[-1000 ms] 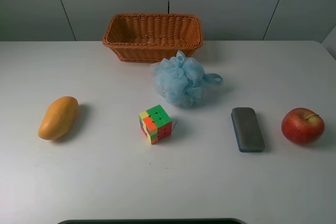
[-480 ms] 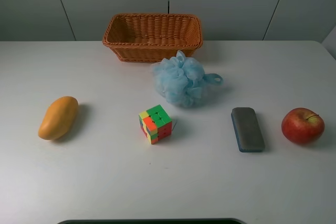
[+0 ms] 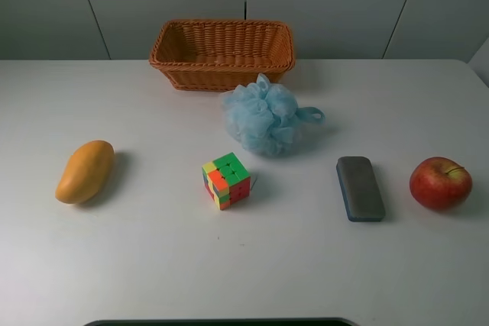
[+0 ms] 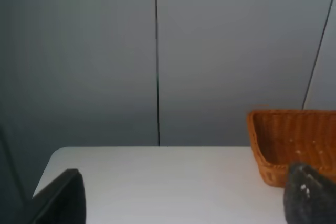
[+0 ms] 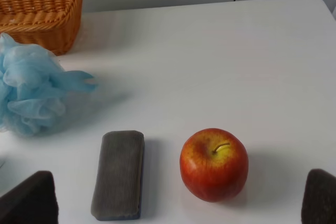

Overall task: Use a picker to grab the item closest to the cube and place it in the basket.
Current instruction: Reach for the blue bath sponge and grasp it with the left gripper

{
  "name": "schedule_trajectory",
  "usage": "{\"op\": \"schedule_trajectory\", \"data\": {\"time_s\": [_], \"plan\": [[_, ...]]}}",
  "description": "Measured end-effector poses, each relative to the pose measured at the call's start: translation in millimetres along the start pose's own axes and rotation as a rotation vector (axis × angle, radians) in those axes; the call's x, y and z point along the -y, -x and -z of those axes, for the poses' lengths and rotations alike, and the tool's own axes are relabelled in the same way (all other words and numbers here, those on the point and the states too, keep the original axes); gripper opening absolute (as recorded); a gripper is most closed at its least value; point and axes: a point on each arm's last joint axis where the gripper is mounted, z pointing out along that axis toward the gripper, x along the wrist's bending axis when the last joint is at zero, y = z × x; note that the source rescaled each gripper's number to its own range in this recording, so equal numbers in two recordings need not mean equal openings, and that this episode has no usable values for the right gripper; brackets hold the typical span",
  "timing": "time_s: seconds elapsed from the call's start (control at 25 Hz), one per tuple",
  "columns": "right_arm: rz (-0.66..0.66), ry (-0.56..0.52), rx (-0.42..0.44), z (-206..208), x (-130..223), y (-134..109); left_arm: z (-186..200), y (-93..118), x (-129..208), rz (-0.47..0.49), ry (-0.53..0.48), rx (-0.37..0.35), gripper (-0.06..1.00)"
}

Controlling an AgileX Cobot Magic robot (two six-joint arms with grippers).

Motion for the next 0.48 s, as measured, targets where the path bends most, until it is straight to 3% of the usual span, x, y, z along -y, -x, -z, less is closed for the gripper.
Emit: {"op": "schedule_trajectory", "data": {"time_s": [0.28, 0.48], "plan": [[0.0, 0.0, 0.0, 0, 0, 0, -109, 15, -54, -0.019, -0.195, 0.124, 1.0], [0.0, 0.0, 0.0, 0, 0, 0, -181, 57, -64, -0.103, -0.305, 0.29, 1.0]]}}
